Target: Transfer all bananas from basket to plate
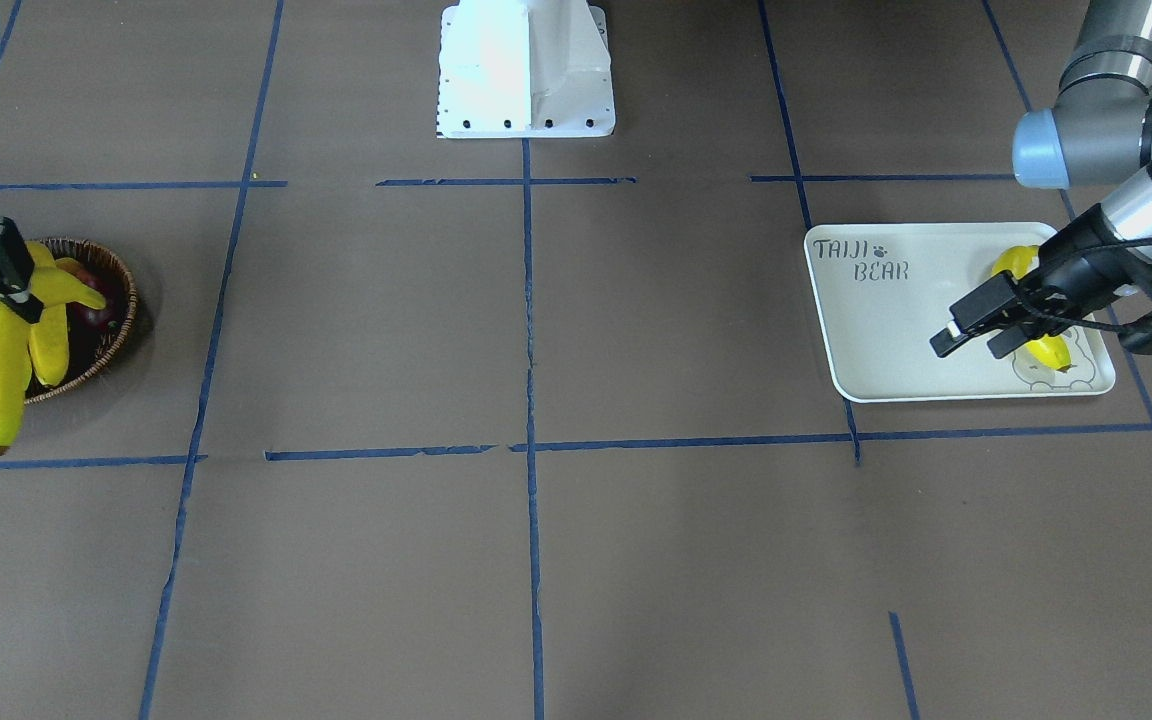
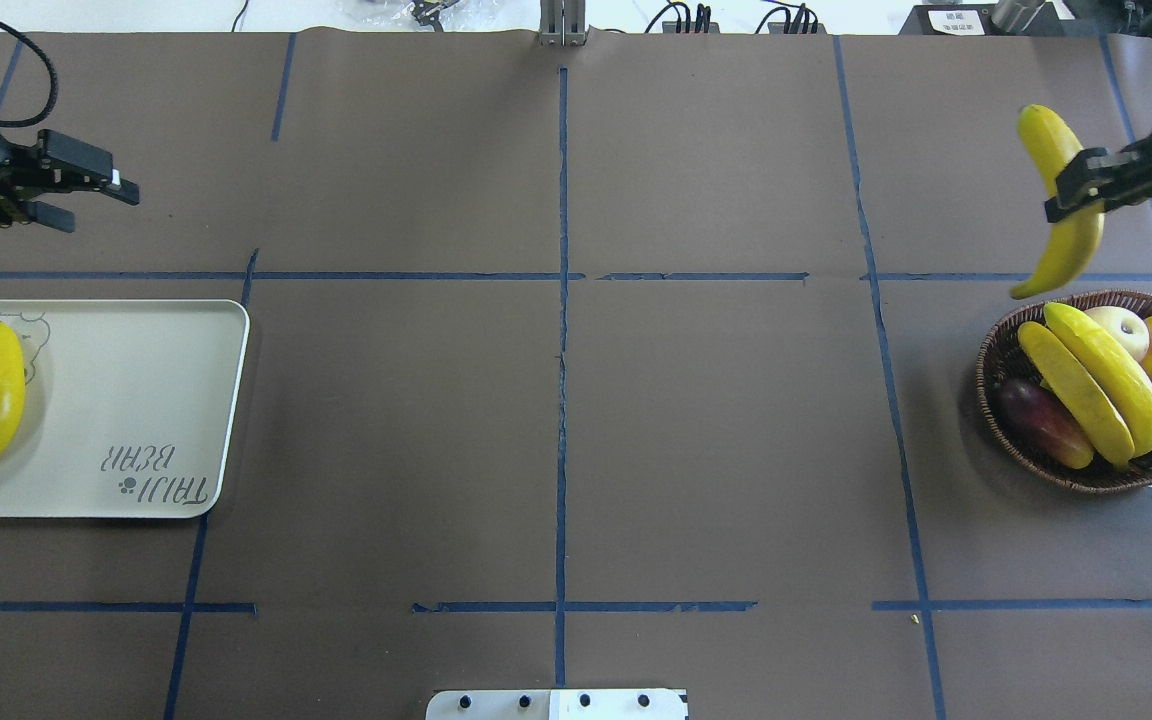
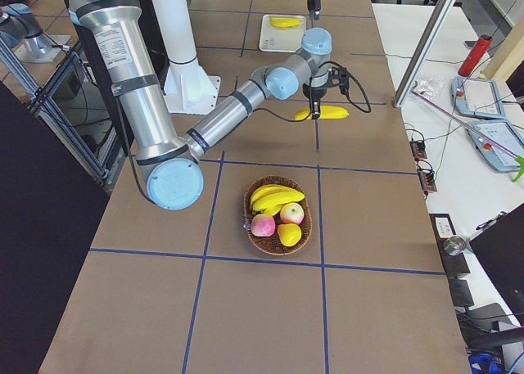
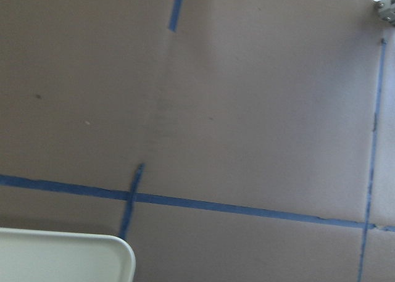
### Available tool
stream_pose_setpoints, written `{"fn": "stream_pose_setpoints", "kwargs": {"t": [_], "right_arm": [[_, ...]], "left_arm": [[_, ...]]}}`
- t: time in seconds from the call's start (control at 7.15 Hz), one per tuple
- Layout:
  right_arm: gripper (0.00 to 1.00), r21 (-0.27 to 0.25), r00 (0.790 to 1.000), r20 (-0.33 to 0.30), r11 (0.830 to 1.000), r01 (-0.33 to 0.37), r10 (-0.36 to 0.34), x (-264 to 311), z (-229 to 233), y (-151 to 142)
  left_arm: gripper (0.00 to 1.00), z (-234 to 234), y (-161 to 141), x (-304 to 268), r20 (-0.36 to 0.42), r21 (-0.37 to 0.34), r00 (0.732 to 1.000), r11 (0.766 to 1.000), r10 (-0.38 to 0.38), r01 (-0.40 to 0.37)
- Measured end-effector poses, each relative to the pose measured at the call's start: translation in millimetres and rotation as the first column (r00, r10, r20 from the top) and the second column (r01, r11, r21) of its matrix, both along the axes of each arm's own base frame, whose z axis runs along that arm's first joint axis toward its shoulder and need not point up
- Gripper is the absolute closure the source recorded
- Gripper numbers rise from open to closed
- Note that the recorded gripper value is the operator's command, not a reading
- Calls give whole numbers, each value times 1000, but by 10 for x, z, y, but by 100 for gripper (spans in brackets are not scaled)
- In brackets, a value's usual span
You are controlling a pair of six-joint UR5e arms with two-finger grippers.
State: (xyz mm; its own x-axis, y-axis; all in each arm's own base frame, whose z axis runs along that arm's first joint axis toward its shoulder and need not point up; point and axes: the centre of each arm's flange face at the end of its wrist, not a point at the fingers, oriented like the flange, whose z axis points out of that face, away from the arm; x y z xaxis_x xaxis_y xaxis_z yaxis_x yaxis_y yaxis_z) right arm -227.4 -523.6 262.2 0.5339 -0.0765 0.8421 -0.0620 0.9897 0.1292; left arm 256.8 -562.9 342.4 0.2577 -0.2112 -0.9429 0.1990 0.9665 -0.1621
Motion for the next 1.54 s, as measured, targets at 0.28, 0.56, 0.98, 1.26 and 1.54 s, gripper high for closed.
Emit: {"fn": "stream_pose_setpoints", "kwargs": {"t": [0.28,0.56,0.98,1.26,1.54], "right_arm": [[98,0,991,132,1000,-11,11,-606,-510,175],[98,19,966,250,997,-74,67,-1297,-690,428],[97,29,943,317,993,-118,103,-2111,-1093,728],[97,39,937,335,992,-119,99,-2304,-1259,861],[96,47,933,349,993,-112,88,-2366,-1362,926]], "left_arm": [[0,-667,21,400,-80,-76,997,997,0,-6],[0,-1227,88,751,-137,-144,990,989,-33,13],[0,-1828,321,1355,-193,-215,974,974,-114,72],[0,-1927,424,1519,-204,-217,973,974,-107,62],[0,-1969,479,1590,-209,-213,973,976,-95,50]]}}
